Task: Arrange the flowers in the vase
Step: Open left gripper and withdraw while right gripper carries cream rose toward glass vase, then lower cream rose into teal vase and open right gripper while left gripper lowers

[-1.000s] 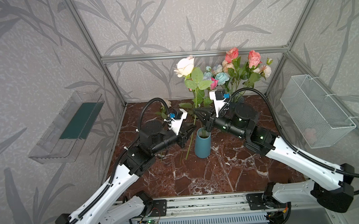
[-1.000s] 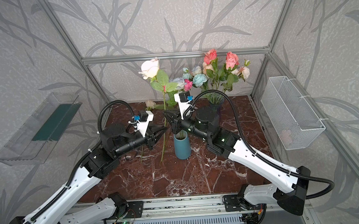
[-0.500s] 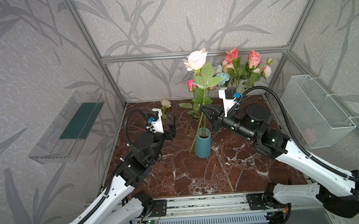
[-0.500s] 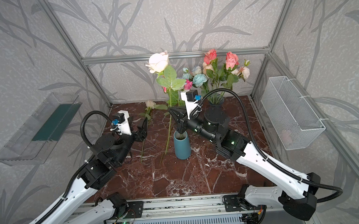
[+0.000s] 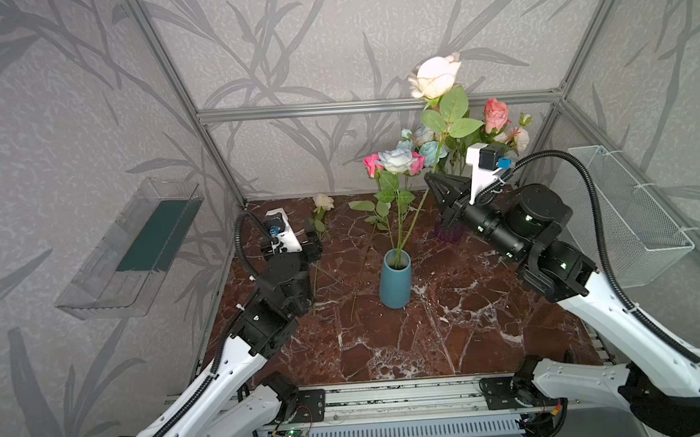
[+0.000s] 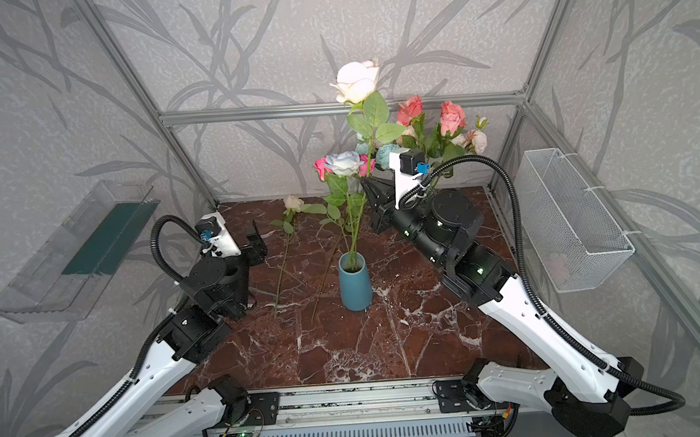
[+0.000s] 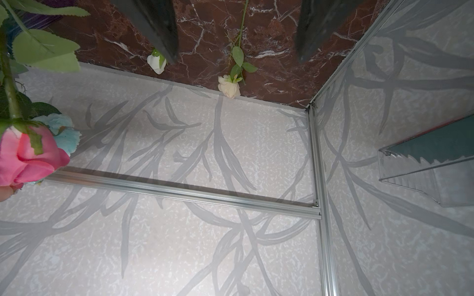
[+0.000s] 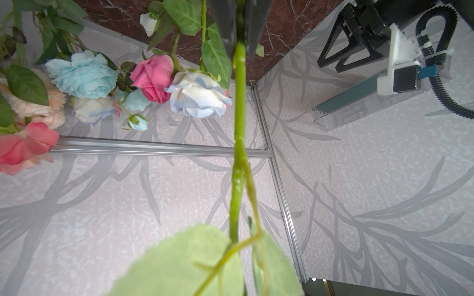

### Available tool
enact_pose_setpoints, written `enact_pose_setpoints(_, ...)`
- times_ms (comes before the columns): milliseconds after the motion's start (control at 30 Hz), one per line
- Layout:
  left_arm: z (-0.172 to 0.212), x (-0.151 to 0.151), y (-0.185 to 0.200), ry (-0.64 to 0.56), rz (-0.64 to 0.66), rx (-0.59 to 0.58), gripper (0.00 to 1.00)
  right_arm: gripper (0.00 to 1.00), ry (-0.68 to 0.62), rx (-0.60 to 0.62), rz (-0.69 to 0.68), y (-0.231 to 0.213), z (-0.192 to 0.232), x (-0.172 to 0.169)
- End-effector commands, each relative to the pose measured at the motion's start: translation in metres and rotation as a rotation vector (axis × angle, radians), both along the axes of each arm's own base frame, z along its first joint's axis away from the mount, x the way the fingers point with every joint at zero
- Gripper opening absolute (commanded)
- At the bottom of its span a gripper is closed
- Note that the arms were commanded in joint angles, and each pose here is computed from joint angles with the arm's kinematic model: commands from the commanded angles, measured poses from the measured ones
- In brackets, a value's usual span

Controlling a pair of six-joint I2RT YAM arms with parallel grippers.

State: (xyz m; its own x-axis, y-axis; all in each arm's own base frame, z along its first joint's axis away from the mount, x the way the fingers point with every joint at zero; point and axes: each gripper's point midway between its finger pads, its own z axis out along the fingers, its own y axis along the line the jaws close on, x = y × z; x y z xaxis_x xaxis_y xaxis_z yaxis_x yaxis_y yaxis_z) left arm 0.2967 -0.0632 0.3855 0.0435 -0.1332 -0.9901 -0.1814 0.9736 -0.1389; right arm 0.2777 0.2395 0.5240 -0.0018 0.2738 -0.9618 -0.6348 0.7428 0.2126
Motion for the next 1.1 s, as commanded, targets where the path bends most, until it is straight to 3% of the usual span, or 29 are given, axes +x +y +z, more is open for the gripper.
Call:
enact_pose_setpoints(0, 0.007, -0.003, 0.007, -0.024, 0.026, -0.041, 0.73, 0.02, -0.029, 0.013, -0.023, -0.012, 0.016, 0.001)
enact_pose_setpoints(200, 0.004, -0.001, 0.005, -0.016, 0.014, -0.042, 0.72, 0.02, 0.038, 0.002, -0.022, -0.012, -0.006, 0.014)
enact_pose_setpoints(400, 0.001, 0.003, 0.002, 0.001, 0.006, -0.034, 0.73, 0.03, 0.151, -0.025, -0.001, 0.003, -0.062, 0.029)
enact_pose_setpoints(667, -0.003, 0.008, -0.002, 0.029, -0.002, -0.023, 0.73, 0.18, 0.283, -0.026, 0.018, 0.012, -0.136, 0.034)
enact_pose_setpoints(1067, -0.013, 0.016, -0.006, 0.063, -0.008, -0.008, 0.73, 0.33, 0.346, -0.049, 0.077, 0.008, -0.152, 0.012)
